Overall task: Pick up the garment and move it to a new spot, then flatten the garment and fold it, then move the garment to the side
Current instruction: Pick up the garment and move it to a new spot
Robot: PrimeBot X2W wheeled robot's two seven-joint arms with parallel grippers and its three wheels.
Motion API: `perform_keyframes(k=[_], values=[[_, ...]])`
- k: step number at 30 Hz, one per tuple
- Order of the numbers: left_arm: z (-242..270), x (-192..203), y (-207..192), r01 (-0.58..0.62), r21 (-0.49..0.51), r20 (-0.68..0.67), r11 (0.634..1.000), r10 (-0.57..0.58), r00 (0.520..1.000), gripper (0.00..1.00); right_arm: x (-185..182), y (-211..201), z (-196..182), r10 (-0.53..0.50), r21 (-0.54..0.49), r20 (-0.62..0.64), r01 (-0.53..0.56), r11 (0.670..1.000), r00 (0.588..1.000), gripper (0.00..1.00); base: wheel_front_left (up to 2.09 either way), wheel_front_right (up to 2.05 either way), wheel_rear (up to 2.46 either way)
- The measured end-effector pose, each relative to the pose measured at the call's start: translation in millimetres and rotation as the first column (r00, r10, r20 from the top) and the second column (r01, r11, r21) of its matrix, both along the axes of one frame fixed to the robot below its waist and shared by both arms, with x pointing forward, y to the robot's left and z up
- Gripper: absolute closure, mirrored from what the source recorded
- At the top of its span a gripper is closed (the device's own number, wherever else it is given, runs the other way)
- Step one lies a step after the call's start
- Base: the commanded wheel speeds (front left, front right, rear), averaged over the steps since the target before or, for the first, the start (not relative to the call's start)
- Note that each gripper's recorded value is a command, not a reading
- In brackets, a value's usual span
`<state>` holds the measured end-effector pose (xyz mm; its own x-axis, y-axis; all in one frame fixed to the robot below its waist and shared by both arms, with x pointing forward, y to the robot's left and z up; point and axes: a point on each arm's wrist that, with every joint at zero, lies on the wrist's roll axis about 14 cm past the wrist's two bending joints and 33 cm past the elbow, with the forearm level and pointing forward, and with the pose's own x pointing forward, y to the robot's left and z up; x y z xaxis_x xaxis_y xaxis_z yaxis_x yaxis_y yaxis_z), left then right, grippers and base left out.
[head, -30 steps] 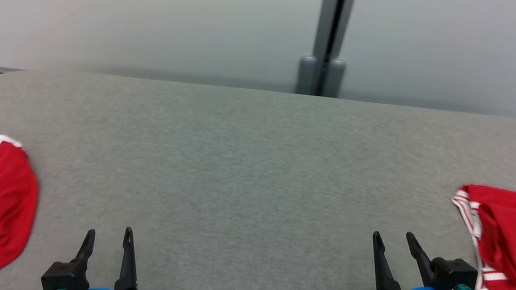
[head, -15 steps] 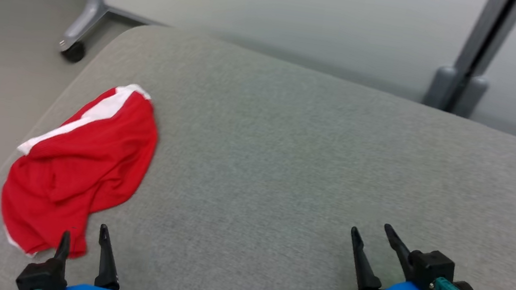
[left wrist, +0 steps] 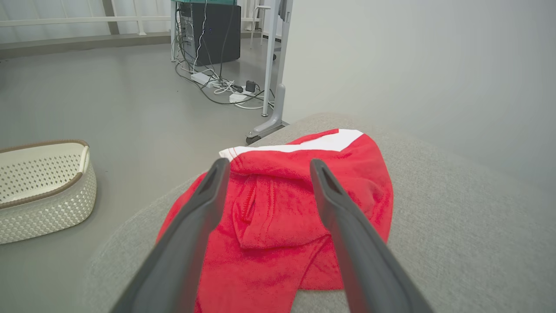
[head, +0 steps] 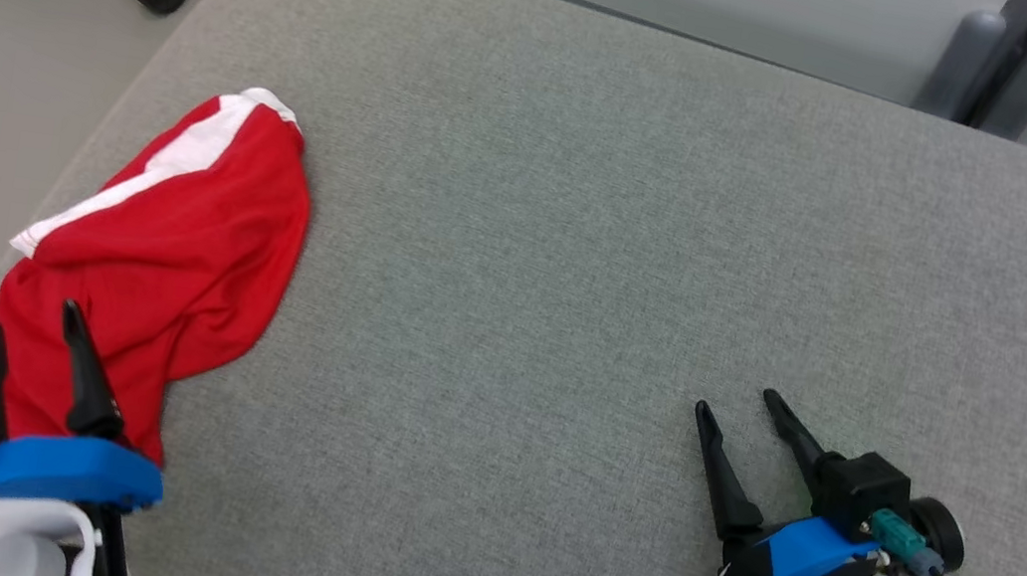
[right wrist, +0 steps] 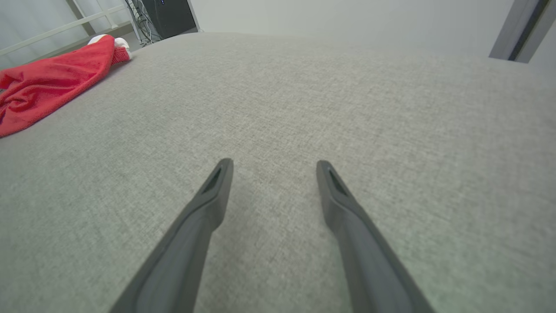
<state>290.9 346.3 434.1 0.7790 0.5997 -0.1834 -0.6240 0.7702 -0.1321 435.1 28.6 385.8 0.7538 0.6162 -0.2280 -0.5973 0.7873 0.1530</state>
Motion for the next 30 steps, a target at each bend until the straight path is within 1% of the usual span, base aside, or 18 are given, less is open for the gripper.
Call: perform_keyframes(k=[3,6,9,13,15,17,19,21,24,25,26,27,30], values=[[7,25,12,0.025,0.048,0.003,0.999,-0.025,1.000,0.00,12,-8,-3,-0.019,0.006,0.006,0.019,1.000,1.000,0.00,0.00,0.00,0.00],[3,47,18,0.062,0.074,-0.025,0.995,-0.060,0.998,0.00,21,-17,-6,-0.035,0.008,0.011,0.035,0.999,0.999,0.00,0.00,0.00,0.00],[-8,66,25,0.092,0.071,-0.065,0.993,-0.088,0.994,0.00,28,-24,-8,-0.053,0.017,0.015,0.053,0.998,0.998,0.00,0.00,0.00,0.00],[-24,90,37,0.132,0.039,-0.122,0.990,-0.127,0.984,0.00,36,-35,-9,-0.081,0.020,0.023,0.080,0.997,0.996,0.00,0.00,0.00,0.00],[-32,102,33,0.153,-0.005,-0.134,0.988,-0.152,0.979,0.00,37,-41,-10,-0.092,0.017,0.025,0.092,0.996,0.995,0.00,0.00,0.00,0.00],[-46,106,26,0.177,-0.062,-0.181,0.982,-0.186,0.966,0.00,39,-47,-11,-0.101,0.008,0.028,0.101,0.995,0.995,0.00,0.00,0.00,0.00],[-58,104,23,0.178,-0.107,-0.221,0.978,-0.198,0.955,0.00,39,-52,-11,-0.109,-0.001,0.032,0.109,0.994,0.994,0.00,0.00,0.00,0.00],[-72,97,20,0.185,-0.152,-0.291,0.971,-0.222,0.931,0.00,38,-58,-11,-0.118,-0.010,0.031,0.118,0.993,0.993,0.00,0.00,0.00,0.00],[-90,83,14,0.160,-0.228,-0.357,0.960,-0.235,0.904,0.00,35,-66,-10,-0.134,-0.020,0.028,0.135,0.991,0.991,0.00,0.00,0.00,0.00],[-94,79,12,0.151,-0.251,-0.375,0.956,-0.240,0.895,0.45,33,-68,-10,-0.137,-0.024,0.026,0.138,0.990,0.990,0.00,0.00,0.00,0.00],[-96,76,11,0.146,-0.269,-0.384,0.952,-0.245,0.890,0.71,32,-69,-9,-0.141,-0.027,0.026,0.141,0.990,0.990,0.00,0.00,0.00,0.00],[-97,75,11,0.141,-0.279,-0.388,0.950,-0.246,0.888,1.00,30,-71,-10,-0.145,-0.031,0.022,0.146,0.989,0.989,0.00,0.00,0.00,0.00],[-95,71,11,0.144,-0.284,-0.393,0.948,-0.252,0.884,1.00,23,-75,-10,-0.150,-0.039,0.015,0.151,0.988,0.989,0.00,0.00,0.00,0.00]])
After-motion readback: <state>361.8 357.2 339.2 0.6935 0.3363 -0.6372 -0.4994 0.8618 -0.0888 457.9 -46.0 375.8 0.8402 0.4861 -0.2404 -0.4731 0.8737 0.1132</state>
